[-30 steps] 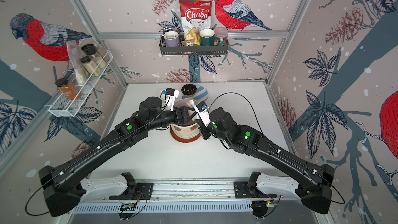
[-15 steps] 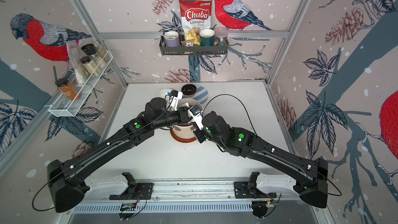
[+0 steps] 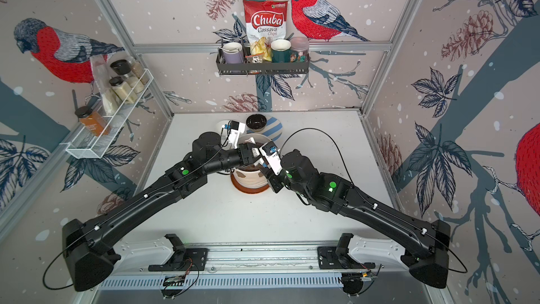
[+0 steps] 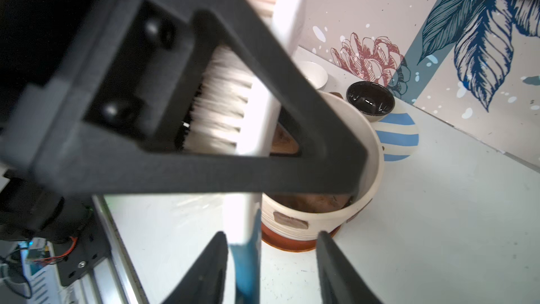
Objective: Scrub the dried mud off the ceramic pot
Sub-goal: Pick up the brush from the center of the board.
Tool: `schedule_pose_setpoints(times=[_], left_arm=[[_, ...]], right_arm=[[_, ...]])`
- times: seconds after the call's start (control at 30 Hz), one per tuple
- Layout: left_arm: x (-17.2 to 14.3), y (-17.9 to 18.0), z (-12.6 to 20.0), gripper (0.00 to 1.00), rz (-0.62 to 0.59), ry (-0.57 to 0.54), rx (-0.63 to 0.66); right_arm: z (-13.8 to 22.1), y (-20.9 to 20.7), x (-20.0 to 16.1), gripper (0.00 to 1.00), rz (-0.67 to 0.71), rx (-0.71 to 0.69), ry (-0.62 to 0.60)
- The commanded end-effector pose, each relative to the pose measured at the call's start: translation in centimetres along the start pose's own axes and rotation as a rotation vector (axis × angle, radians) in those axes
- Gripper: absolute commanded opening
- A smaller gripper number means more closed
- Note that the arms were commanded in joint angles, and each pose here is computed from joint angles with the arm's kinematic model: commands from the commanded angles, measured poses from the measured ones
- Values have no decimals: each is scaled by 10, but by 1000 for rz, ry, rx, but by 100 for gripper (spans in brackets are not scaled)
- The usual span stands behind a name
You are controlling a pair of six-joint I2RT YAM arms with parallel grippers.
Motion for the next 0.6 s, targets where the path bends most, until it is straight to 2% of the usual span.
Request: schedule_pose_setpoints(times=[0.0,0.1,0.2,0.43,0.57], left_arm=[[11,-13,6,0,-30,-36,-52],[11,-17,11,0,-72,-33,-89],[12,-28,14,0,-102,-31,-148],[7,-58,21,0,-155,1,-323],[1,-66,24,0,-181,21,-384]], right_arm=[[12,13,0,69,-74,164,8],[35,30,4,85,-186,407,12],[49,40,7,92,-266,548,8],[44,44,4,92,-311,591,27],[45,57,10,86,-351,710,41]])
Point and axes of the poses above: each gripper's point midway between its finger pads, its own z axis back along the fingers, its own y axis along the line the jaws close on, x = y × z, the point moved 1 cm from there along z, back along the fingers, and after that the axes turned 6 degrees about -z, right-handed, at the moved point
